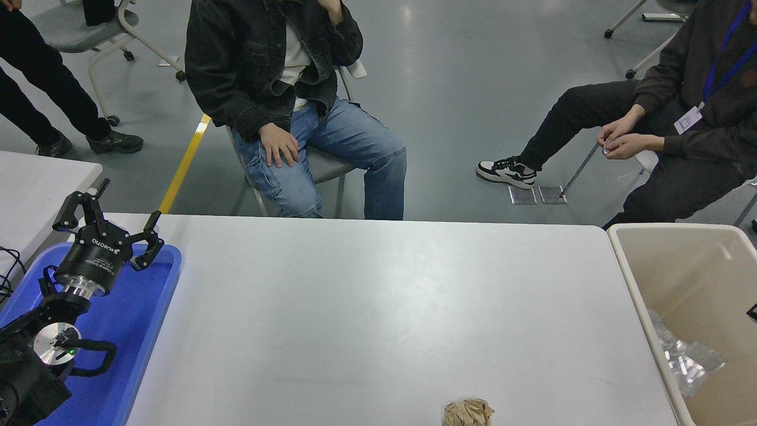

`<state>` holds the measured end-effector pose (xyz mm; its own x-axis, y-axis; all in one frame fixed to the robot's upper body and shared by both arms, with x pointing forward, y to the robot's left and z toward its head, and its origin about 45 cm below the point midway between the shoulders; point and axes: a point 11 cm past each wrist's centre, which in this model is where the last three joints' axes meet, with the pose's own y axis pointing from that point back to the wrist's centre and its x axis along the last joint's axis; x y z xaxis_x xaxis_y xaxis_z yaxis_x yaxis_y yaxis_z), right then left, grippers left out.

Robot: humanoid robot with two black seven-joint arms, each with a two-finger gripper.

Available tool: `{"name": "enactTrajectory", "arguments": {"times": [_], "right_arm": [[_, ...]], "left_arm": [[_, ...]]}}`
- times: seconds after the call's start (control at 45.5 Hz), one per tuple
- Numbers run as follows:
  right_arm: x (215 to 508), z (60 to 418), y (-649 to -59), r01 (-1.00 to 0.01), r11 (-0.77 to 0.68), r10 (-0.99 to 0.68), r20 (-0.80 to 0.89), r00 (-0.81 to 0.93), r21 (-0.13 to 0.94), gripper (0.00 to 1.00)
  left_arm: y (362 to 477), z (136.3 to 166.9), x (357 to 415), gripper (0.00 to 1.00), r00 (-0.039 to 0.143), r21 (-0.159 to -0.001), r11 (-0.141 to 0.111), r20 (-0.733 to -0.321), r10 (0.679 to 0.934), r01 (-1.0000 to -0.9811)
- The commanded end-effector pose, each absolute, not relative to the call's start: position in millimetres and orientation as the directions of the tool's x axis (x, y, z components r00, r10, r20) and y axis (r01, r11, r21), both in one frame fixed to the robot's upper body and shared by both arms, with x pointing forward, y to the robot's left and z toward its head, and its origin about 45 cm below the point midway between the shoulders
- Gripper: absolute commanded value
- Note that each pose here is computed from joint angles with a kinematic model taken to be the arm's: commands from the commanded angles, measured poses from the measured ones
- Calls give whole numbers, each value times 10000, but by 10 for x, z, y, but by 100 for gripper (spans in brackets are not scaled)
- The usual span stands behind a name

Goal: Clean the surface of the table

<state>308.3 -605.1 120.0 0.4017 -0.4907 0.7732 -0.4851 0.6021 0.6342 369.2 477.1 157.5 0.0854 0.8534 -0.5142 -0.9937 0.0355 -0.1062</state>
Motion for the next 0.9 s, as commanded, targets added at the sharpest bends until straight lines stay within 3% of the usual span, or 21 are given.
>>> {"name": "enactTrajectory", "arguments": {"times": [0.0, 0.418, 0.549, 0.879], "right_arm": [[3084, 1235, -6085, -4905, 6147, -4815, 7865, 3869, 6177, 100], [3113, 1325, -6135, -4974, 6175, -5310, 7895, 3077, 6093, 100], [3244, 1405, -6077, -5278, 5928, -5617, 7819, 2703, 6083, 100], [3229, 1592, -6214, -5890, 5594, -7718, 6257, -1134, 5832, 100]], "left_arm": [[4771, 1575, 3692, 100, 854, -1061, 355, -5141, 8534, -9937], [4772, 1576, 3692, 100, 849, -1068, 344, -5149, 8530, -9937], [4771, 1575, 3692, 100, 854, -1061, 355, -5141, 8534, -9937], [4771, 1575, 3692, 100, 854, -1061, 355, -5141, 8534, -9937]]}}
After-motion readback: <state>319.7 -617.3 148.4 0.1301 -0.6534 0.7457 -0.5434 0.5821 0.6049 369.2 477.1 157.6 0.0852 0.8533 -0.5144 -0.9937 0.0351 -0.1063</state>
